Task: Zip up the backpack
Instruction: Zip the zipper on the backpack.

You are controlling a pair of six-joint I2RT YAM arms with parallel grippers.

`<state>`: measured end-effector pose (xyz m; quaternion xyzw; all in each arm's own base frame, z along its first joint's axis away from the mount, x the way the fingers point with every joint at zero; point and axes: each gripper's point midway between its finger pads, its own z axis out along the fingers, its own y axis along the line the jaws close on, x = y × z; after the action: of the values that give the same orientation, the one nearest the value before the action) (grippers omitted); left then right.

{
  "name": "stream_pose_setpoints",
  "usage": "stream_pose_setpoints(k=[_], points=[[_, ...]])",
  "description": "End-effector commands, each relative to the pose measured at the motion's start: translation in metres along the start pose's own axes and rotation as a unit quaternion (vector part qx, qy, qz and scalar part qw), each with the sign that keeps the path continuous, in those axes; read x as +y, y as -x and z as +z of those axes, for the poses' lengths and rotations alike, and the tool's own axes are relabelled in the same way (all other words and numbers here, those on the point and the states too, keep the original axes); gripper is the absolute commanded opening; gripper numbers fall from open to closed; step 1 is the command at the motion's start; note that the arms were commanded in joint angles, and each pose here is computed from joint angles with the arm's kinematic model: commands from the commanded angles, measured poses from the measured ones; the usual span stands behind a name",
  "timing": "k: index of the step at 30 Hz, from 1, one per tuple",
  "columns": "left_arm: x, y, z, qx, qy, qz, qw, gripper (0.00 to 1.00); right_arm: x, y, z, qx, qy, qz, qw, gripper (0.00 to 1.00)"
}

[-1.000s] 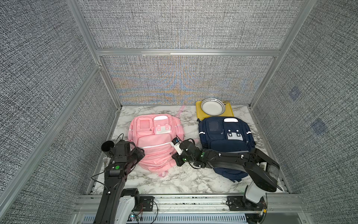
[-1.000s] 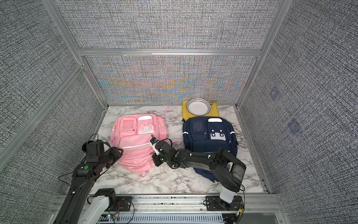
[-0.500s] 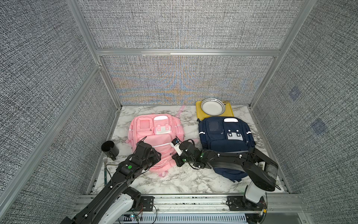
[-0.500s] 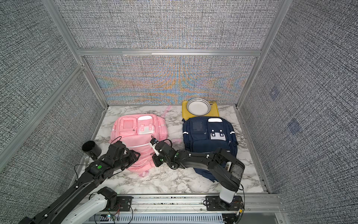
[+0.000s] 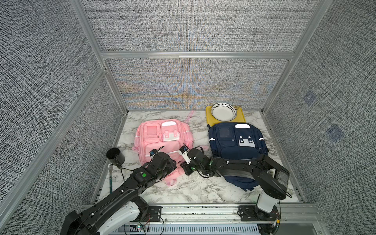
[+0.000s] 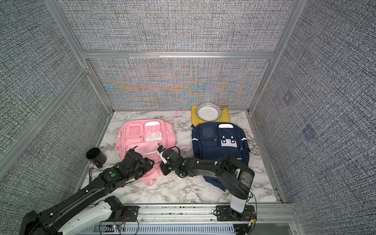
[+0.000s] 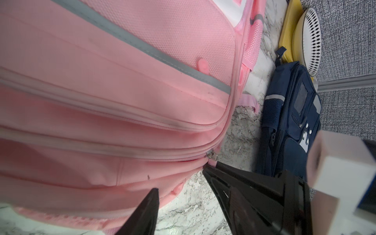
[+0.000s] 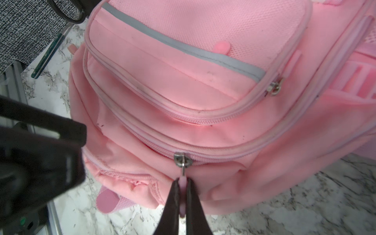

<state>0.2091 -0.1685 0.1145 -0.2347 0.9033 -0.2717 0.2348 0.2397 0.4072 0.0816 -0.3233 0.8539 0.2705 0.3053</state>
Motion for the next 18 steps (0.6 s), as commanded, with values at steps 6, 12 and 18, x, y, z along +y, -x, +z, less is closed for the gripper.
stream_pose_setpoints(k=[6, 12, 18], points=[[0.007, -0.008, 0.004, 0.0, -0.001, -0.043, 0.999, 0.6, -0.008, 0.011, -0.002, -0.028, -0.019, -0.002, 0.999, 0.0], [0.012, -0.001, 0.002, -0.022, 0.011, -0.047, 0.999, 0.62, -0.003, 0.013, -0.004, -0.035, -0.008, -0.006, 0.999, 0.0], [0.019, 0.011, 0.001, -0.057, 0.034, -0.052, 0.996, 0.66, 0.006, 0.009, -0.009, -0.038, 0.0, -0.019, 0.999, 0.0]])
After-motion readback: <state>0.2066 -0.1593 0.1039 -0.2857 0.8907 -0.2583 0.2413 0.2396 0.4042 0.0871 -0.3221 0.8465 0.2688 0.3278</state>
